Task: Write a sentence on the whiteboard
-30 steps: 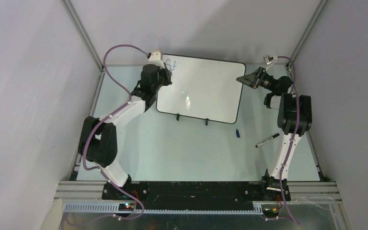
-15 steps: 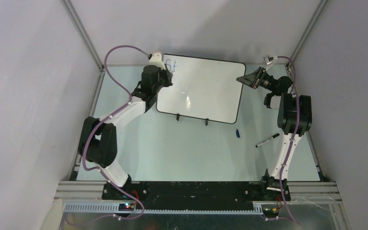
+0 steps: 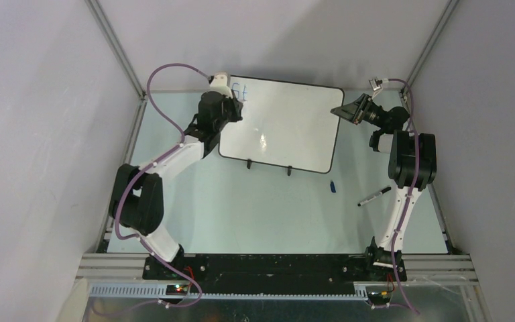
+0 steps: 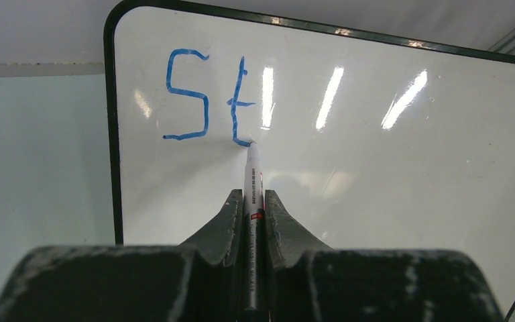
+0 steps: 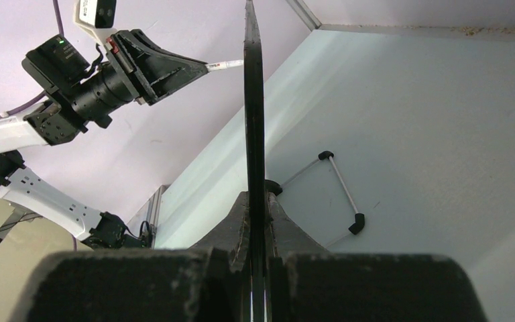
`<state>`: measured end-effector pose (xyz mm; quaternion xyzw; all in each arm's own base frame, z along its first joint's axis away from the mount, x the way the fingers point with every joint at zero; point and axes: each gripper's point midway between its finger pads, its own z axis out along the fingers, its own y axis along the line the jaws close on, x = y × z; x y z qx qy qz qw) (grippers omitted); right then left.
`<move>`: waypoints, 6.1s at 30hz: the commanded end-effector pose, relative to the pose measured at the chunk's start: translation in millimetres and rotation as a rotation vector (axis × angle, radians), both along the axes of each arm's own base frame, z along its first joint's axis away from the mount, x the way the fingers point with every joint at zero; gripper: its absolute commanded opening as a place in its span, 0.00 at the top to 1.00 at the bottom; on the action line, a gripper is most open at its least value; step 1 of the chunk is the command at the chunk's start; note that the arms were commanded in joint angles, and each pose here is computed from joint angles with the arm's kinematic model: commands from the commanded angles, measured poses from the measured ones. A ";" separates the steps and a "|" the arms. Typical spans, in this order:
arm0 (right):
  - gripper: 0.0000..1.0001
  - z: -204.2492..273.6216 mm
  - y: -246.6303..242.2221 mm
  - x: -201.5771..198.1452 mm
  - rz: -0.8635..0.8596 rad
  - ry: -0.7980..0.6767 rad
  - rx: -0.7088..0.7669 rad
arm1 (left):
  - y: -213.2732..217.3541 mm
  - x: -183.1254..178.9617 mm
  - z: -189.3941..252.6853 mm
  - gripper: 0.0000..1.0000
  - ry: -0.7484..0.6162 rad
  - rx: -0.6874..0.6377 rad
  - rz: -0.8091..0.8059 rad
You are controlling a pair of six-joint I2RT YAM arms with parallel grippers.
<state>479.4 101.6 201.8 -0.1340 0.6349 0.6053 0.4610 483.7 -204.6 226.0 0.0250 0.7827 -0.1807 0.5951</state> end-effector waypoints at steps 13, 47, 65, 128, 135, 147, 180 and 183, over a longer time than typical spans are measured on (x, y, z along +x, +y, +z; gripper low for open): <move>1.00 26.7 4.4 -12.8 0.030 -0.103 -0.033 | 11.1 -35.0 81.9 1.00 -0.260 -0.118 -0.008; 1.00 17.9 2.3 -8.9 -0.001 -0.038 0.009 | 33.1 -62.0 86.9 0.99 -0.316 -0.148 0.047; 1.00 28.1 -5.1 -9.7 -0.033 -0.052 0.018 | 24.7 -53.2 79.8 0.99 -0.292 -0.150 0.028; 1.00 35.3 -4.6 -12.8 -0.028 -0.063 0.016 | -18.0 11.2 42.6 1.00 -0.099 0.047 0.021; 1.00 35.5 -4.6 -12.9 -0.027 -0.062 0.015 | -19.0 11.6 40.0 1.00 -0.087 0.053 0.017; 1.00 36.2 -4.5 -13.5 -0.026 -0.065 0.014 | -20.6 15.3 37.0 1.00 -0.074 0.061 0.016; 1.00 37.1 -5.3 -14.5 -0.023 -0.063 0.013 | -26.4 4.1 28.4 1.00 -0.052 0.055 -0.021; 1.00 38.2 -5.2 -14.8 -0.023 -0.065 0.013 | -26.8 2.5 25.8 1.00 -0.044 0.060 -0.021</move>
